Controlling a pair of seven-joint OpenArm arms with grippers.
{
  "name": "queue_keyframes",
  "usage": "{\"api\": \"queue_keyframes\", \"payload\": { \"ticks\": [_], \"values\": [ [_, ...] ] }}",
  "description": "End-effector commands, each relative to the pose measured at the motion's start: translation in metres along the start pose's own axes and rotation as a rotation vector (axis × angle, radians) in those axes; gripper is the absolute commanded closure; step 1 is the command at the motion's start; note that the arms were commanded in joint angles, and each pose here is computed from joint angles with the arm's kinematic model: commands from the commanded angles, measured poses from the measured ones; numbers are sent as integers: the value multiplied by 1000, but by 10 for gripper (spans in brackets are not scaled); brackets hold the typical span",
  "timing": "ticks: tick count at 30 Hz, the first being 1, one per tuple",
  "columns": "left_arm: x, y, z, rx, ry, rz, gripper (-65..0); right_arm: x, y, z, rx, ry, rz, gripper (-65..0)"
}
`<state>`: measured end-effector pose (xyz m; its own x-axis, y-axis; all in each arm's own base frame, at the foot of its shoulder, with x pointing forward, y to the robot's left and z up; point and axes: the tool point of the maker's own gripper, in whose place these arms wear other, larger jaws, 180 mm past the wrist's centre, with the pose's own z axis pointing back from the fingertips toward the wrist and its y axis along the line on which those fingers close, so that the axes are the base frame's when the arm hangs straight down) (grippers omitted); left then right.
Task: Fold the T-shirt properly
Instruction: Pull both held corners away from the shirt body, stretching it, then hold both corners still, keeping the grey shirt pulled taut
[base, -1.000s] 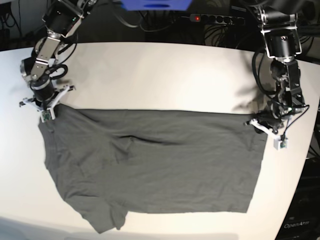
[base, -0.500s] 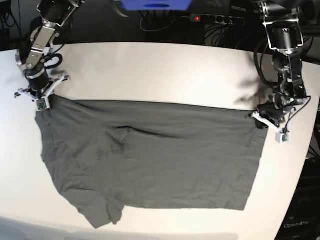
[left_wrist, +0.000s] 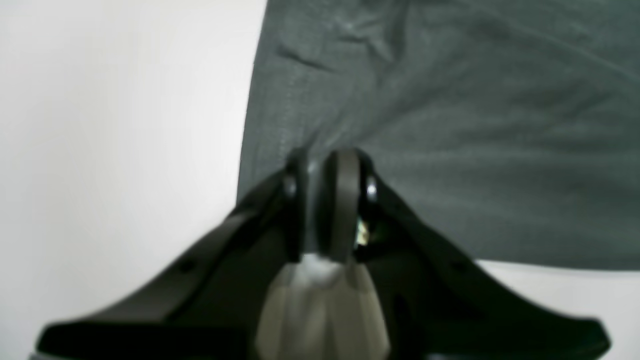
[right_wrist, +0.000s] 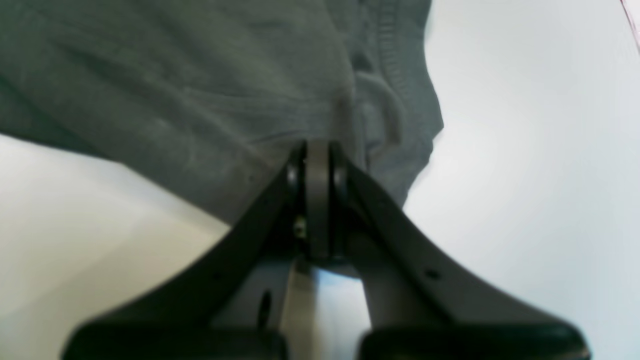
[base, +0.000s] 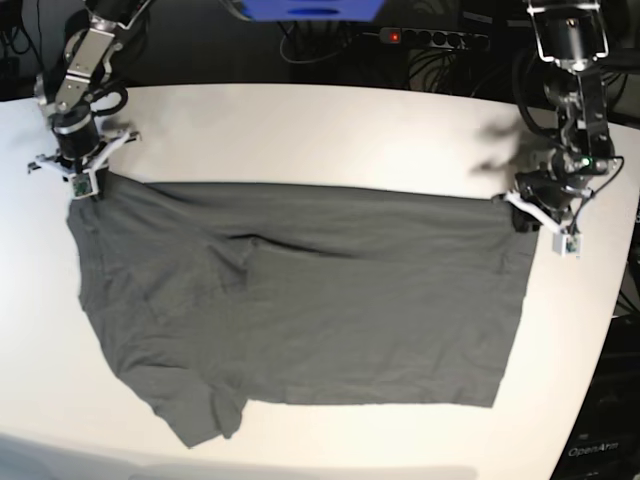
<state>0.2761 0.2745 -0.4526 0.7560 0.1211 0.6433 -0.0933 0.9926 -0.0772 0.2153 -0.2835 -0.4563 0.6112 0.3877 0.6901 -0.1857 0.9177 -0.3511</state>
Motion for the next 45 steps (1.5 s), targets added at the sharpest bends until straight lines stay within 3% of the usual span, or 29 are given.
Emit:
{"api": "queue_keyframes", "payload": {
  "ticks": [1,19,28,45],
  "values": [
    [-93,13,15,68,362,-40,-88,-89,37,27,128,391,90,-1],
    [-160,9,46,62,477,-35,-88,-123,59,60,173,438,44,-1],
    [-157,-2,63,43,446,-68,-88,-130,72,73,188,422,7,-1],
    [-187,-4,79,43,502,-61,-88,-140,72,94,156,379,-54,-1]
  ]
}}
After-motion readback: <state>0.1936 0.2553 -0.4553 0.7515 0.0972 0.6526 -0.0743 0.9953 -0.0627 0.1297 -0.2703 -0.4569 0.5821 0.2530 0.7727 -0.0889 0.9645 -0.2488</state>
